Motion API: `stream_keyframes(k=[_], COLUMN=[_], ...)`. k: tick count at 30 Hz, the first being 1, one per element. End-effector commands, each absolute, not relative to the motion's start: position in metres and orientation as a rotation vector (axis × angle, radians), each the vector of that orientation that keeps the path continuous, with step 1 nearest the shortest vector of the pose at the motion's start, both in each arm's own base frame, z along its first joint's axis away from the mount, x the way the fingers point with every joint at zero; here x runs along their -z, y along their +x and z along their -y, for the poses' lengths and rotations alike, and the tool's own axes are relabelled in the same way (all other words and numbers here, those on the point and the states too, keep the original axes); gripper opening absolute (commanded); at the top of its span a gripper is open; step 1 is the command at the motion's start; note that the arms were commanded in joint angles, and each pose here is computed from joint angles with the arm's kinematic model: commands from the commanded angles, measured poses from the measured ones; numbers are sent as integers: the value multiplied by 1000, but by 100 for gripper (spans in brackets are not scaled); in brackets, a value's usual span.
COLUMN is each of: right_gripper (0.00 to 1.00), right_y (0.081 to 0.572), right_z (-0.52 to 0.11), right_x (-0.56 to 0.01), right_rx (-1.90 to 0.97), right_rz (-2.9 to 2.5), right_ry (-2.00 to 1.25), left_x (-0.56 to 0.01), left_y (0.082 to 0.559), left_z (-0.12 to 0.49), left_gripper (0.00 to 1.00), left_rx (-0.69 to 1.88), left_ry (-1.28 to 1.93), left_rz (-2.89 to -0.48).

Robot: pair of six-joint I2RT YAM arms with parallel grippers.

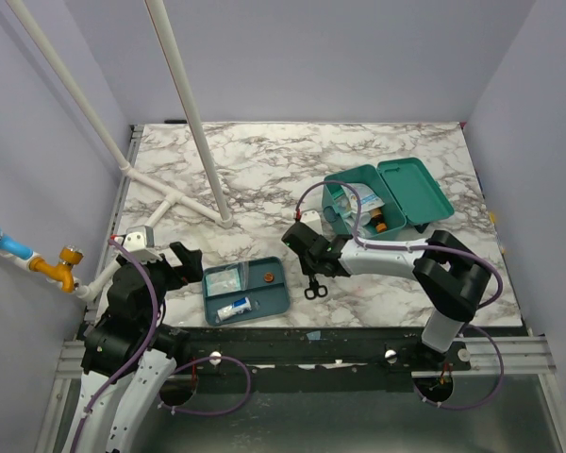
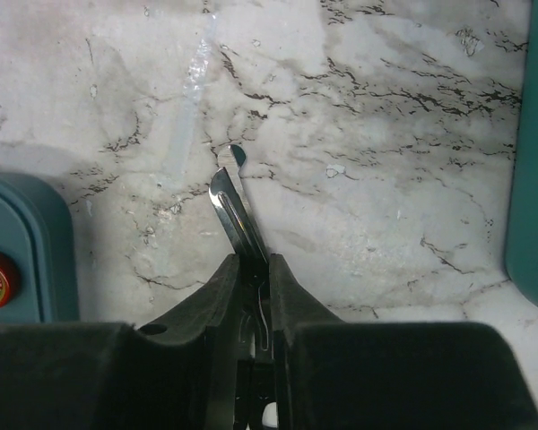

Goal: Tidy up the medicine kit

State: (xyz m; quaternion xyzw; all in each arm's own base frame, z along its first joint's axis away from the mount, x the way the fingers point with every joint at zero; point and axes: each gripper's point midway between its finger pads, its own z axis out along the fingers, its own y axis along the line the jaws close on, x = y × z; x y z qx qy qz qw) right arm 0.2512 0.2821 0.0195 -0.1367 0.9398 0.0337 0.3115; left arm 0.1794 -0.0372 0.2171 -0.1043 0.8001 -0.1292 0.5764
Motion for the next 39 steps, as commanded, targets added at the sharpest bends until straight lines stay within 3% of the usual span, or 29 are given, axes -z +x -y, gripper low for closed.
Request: stream_keyframes(k=[1,7,13,39], right_gripper=[14,1,1,1], right_y=[240,235,232,222], right_z=[-269,-258,-249,-257], right_x=[-1,1,-7,-44], right_rx=[-15,5,-3,-270], right_rz=[-2519,-2522,-2499,-2434], right_ry=[-396,-399,-366,-181], left_x=[-218,-228,-222,-210], left_y=[182,182,172,134], left_z=[43,70,111,209], left_gripper=[98,98,90,89], left_rx=[323,445,660,1113], left_ry=[-216,-76,79,278], left_rz=[-1874,-1884,-1971,-2188])
